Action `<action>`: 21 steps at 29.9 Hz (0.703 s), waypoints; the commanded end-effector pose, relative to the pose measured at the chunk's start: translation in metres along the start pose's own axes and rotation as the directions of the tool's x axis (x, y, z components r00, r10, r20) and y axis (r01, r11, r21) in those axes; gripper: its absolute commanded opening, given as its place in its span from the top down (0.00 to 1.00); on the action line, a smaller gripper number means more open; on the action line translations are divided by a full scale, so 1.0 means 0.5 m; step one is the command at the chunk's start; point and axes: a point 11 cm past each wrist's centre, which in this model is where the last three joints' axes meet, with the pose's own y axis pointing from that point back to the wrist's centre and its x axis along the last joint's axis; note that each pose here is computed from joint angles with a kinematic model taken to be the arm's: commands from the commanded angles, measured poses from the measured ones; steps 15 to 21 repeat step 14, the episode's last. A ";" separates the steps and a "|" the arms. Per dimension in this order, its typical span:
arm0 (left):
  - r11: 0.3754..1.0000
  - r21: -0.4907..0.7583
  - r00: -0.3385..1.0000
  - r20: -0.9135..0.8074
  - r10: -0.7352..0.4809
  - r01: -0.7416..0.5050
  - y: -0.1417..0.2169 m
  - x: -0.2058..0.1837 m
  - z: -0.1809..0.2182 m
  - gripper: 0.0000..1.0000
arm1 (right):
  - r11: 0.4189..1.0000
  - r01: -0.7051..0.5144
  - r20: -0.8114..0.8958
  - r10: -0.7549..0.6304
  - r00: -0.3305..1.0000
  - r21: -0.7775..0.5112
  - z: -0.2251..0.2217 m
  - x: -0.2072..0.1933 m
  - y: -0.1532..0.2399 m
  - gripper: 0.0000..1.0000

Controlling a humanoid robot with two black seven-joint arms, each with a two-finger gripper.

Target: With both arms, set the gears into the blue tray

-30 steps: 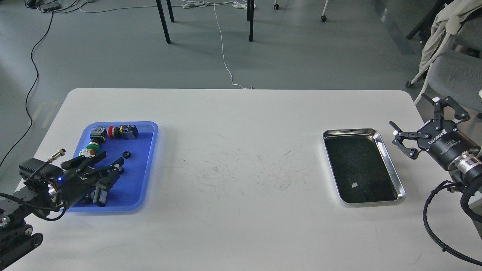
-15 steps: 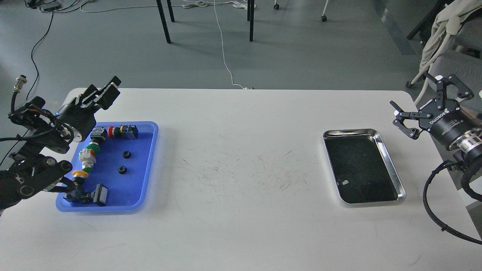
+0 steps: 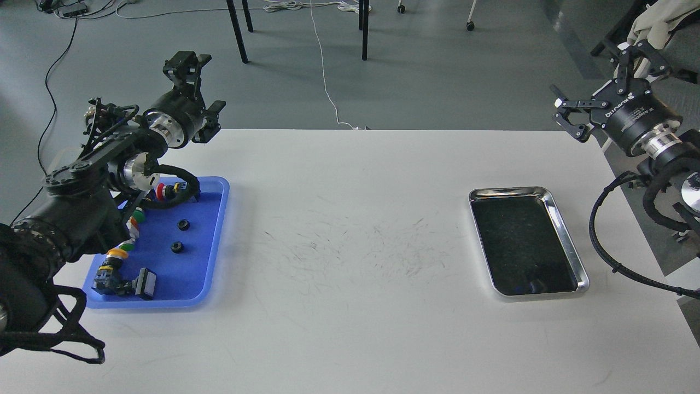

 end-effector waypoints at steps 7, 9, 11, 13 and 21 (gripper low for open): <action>1.000 -0.020 0.998 -0.067 -0.012 0.011 0.031 0.041 -0.014 0.02 | 0.998 -0.061 0.149 0.062 0.987 -0.008 0.106 0.060 0.054 0.02; 1.000 -0.024 0.997 -0.081 -0.008 0.006 0.031 0.041 -0.014 0.02 | 0.998 -0.067 0.152 0.065 0.986 0.009 0.098 0.062 0.053 0.01; 1.000 -0.025 0.996 -0.084 -0.014 0.012 0.030 0.038 -0.014 0.02 | 0.998 -0.064 0.156 0.060 0.986 0.020 0.093 0.059 0.050 0.01; 1.000 -0.023 0.996 -0.088 -0.022 0.020 0.028 0.031 -0.018 0.02 | 0.998 -0.058 0.158 0.052 0.986 0.031 0.086 0.056 0.048 0.01; 1.000 -0.022 0.996 -0.089 -0.025 0.023 0.027 0.028 -0.020 0.02 | 0.998 -0.054 0.160 0.048 0.986 0.039 0.082 0.054 0.047 0.01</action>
